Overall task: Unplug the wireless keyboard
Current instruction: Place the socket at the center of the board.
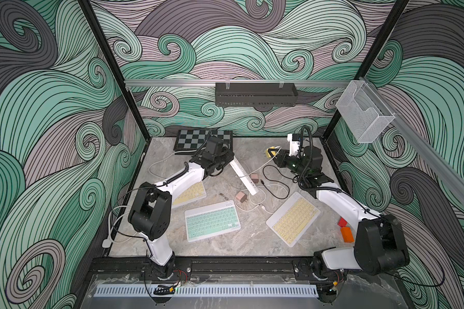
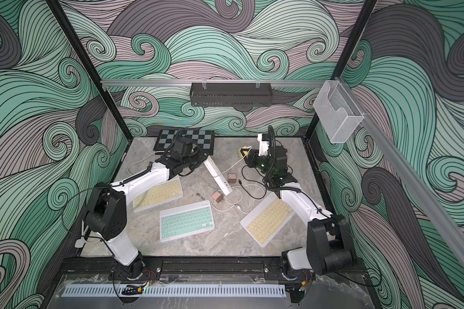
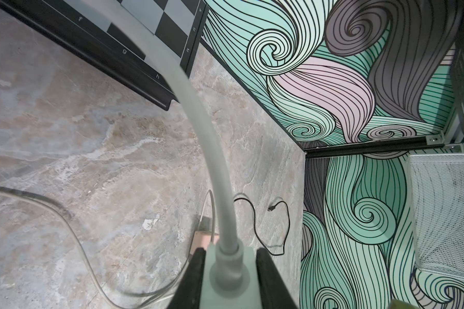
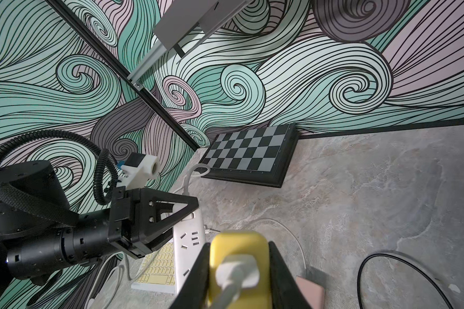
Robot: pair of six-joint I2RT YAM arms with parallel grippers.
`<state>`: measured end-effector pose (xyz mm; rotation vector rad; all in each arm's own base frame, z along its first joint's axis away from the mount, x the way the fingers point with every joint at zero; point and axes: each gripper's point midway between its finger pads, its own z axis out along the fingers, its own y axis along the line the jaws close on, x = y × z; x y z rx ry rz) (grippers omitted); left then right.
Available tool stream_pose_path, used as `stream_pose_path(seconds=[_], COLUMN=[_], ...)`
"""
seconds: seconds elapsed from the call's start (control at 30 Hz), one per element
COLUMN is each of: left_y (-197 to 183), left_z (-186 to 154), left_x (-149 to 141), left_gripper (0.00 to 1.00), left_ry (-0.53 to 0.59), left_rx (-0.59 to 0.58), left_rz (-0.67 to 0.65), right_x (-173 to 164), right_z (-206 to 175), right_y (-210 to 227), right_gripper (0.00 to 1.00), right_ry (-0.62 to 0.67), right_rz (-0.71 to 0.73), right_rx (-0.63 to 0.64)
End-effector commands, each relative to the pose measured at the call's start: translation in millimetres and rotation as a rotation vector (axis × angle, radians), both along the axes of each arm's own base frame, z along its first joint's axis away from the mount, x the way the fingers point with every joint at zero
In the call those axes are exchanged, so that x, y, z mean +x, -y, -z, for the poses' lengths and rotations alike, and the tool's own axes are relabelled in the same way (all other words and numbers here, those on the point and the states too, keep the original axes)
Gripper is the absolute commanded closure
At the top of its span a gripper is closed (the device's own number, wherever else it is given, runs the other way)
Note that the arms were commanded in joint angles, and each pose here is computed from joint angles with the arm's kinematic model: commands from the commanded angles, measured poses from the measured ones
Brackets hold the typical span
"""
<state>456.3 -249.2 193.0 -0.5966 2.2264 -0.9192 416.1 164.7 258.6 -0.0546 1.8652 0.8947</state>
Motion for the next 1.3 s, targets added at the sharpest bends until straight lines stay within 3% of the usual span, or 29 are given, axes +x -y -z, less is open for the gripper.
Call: stream_pose_path(seconds=[0.0,0.23,0.6,0.87,1.0,1.13,1.27], left_y=[-6.6,-5.6,-26.2,-74.7,-97.4,-107.0,-106.1], left_z=[-30.9,-45.1,-87.9,-80.6,-69.5,-55.8,-33.0], left_x=[14.6,26.0,39.7,37.9,39.5,45.7,57.0], left_gripper=[1.00,1.00,1.00,1.00,1.00,1.00,1.00], left_ry=[0.097,0.115,0.234,0.264,0.253,0.240,0.230], left_rx=[-0.029,-0.164,-0.216,-0.136,-0.118,-0.005,-0.024], left_rz=[-0.038,-0.102,-0.240,-0.370,-0.417,-0.404,-0.390], right_x=[-3.0,-11.6,-38.8,-38.9,-35.9,-30.0,-26.1], right_z=[-32.5,-43.7,-16.6,-2.5,-2.6,2.1,5.2], right_y=[-1.9,-28.3,-86.7,-59.3,-37.2,-7.6,17.9], right_gripper=[1.00,1.00,1.00,1.00,1.00,1.00,1.00], right_ry=[0.079,0.075,0.028,0.007,-0.008,-0.050,-0.090], right_rz=[-0.012,-0.115,-0.348,-0.242,-0.164,-0.046,0.043], right_rx=[0.017,0.052,-0.033,-0.145,-0.144,-0.123,-0.074])
